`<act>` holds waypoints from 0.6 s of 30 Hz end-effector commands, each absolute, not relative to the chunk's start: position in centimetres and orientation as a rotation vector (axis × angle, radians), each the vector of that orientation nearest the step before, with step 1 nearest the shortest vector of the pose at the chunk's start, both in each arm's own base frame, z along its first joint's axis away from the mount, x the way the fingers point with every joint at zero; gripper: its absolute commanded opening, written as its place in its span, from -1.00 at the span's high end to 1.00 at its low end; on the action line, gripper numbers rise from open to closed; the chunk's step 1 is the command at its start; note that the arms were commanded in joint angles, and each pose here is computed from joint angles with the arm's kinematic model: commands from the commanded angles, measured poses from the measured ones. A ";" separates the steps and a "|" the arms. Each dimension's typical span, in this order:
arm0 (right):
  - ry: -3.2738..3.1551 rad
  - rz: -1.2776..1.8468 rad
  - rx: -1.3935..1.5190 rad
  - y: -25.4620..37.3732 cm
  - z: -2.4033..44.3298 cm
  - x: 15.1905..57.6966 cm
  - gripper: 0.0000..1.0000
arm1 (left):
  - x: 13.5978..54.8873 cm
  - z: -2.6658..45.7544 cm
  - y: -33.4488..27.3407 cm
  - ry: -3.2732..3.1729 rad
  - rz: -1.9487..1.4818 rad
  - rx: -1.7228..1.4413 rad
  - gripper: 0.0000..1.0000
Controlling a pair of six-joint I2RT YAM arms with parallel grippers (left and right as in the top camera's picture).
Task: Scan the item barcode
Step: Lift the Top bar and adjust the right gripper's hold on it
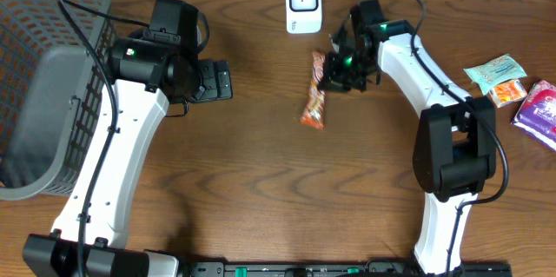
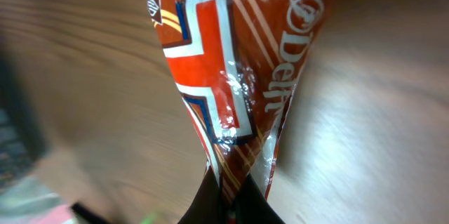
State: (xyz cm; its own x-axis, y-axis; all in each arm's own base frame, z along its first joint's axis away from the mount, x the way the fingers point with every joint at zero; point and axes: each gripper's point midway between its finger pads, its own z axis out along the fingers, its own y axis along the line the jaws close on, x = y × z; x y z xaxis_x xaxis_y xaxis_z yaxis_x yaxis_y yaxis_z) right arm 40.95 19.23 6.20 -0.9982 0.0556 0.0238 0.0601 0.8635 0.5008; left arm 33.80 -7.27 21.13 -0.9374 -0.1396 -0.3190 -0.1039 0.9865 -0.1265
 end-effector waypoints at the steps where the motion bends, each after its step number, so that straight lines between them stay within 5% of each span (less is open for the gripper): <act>1: -3.068 -0.504 -0.119 16.8 4.3 39.7 0.98 | 33.7 20.8 -6.9 2.807 -0.138 -0.193 -0.96; 3: -3.046 -0.462 -0.116 16.5 3.8 38.9 0.83 | 33.7 20.8 -6.9 2.807 -0.138 -0.193 -0.95; 6: -3.024 -0.447 -0.118 16.3 3.3 38.2 -0.34 | 33.7 20.8 -6.9 2.807 -0.138 -0.193 -0.96; 8: -3.015 -0.441 -0.120 16.2 3.1 37.8 -0.64 | 33.7 20.8 -6.9 2.807 -0.138 -0.193 -0.96; 18: -2.999 -0.360 -0.128 15.1 0.8 36.5 -0.61 | 33.7 20.8 -6.9 2.807 -0.138 -0.193 -0.96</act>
